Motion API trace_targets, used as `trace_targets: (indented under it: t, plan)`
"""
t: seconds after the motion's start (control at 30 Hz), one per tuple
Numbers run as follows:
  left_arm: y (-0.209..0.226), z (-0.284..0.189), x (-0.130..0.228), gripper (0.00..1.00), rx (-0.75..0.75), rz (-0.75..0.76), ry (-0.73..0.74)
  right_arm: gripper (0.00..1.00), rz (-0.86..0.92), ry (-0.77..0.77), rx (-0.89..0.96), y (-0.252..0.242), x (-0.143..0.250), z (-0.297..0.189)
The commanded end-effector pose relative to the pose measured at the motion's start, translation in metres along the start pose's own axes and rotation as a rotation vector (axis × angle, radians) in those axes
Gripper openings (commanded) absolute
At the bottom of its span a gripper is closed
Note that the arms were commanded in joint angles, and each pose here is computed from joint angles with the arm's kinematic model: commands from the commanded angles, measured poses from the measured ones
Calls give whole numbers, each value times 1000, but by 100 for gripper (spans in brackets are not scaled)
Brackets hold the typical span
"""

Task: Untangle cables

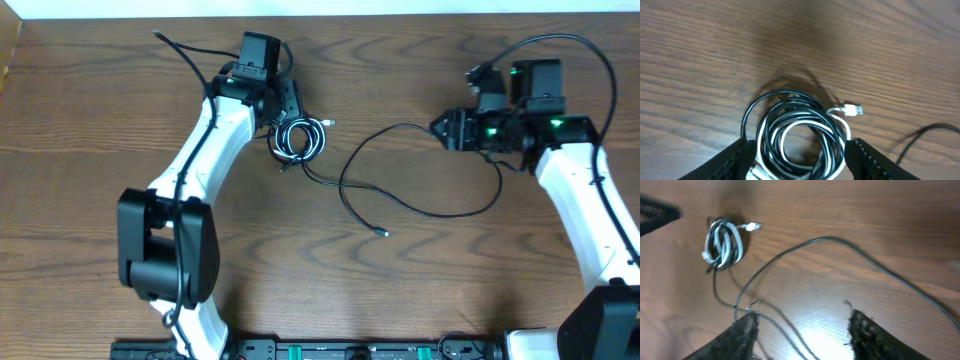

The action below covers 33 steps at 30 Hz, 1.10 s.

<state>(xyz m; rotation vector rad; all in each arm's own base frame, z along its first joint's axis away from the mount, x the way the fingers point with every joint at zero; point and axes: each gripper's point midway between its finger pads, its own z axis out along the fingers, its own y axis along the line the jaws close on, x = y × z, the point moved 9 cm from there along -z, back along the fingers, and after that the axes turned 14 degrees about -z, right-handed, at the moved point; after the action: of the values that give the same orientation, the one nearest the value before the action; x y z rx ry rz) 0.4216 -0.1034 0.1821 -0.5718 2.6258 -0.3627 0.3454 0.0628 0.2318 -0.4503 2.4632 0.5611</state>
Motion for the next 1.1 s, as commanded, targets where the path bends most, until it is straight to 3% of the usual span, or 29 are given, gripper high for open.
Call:
trace_targets:
  t: [0.0, 0.3, 0.67, 0.73, 0.8, 0.83, 0.97, 1.07]
  plan:
    - [0, 16, -1, 62, -12, 19, 3, 54, -65, 3, -36, 21, -4, 7]
    - [-9, 39, 5, 63, 85, 23, 64, 47, -156, 72, -122, 60, 1, 44]
    - [-1, 71, 17, 62, 47, 5, 128, 45, -243, 185, -210, 98, 21, 104]
    - [1, 73, 18, 48, 42, 4, 133, 45, -260, 196, -224, 105, 25, 113]
    - [2, 73, 18, 27, 35, 1, 132, 45, -276, 208, -237, 112, 29, 121]
    - [7, 73, 17, 10, -13, -34, 113, 45, -287, 220, -246, 117, 32, 127]
    - [32, 70, 17, 7, -238, -219, 38, 45, -306, 246, -263, 127, 39, 134]
    - [42, 68, 17, 7, -284, -276, 48, 46, -322, 247, -273, 134, 41, 136]
